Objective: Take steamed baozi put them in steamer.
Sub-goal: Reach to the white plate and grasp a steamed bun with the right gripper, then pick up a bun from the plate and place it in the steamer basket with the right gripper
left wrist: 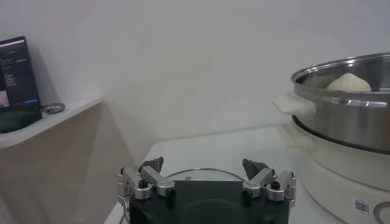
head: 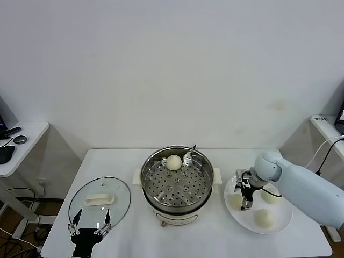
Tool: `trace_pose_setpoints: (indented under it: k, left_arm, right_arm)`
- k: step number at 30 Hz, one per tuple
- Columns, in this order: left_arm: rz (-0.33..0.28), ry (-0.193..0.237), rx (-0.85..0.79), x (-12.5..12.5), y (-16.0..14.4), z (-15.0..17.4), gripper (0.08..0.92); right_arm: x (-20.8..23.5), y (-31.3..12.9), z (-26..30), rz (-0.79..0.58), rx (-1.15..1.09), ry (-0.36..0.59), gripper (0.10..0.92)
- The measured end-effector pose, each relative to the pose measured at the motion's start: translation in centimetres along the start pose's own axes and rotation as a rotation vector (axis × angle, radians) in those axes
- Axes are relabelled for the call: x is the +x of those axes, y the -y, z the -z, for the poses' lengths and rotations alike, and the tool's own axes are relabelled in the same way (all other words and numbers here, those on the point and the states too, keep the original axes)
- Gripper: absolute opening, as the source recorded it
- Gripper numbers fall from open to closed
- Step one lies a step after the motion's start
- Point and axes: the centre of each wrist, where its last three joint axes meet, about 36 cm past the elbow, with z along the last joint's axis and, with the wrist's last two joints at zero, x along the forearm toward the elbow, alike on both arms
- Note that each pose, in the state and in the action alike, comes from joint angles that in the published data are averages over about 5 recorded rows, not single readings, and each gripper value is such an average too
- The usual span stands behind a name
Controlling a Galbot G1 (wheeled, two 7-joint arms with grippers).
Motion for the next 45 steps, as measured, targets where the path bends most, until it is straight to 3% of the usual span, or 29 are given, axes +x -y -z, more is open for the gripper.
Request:
trace_pose_setpoints:
  k: [16, 24, 30, 45]
  left_arm:
    - [-0.006, -0.002, -0.002, 0.0, 0.2, -0.1, 0.823]
    - [-0.010, -0.003, -0.002, 0.0, 0.4, -0.1, 0.823]
    - [-0.013, -0.004, -0.004, 0.1, 0.5, -0.1, 0.823]
    - [-0.032, 0.024, 0.011, -0.5, 1.5, 0.5, 0.823]
  right_arm:
    - [-0.4, -0.3, -0.5, -0.002, -0.011, -0.011, 0.818]
    - [-0.6, -0.5, -0.6, -0.006, -0.013, -0.010, 0.663]
    - [-0.2, -0.5, -0.5, -0.011, -0.012, -0.006, 0.637]
    - [6.3, 0.4, -1.8, -0.050, -0.027, -0.016, 0.612]
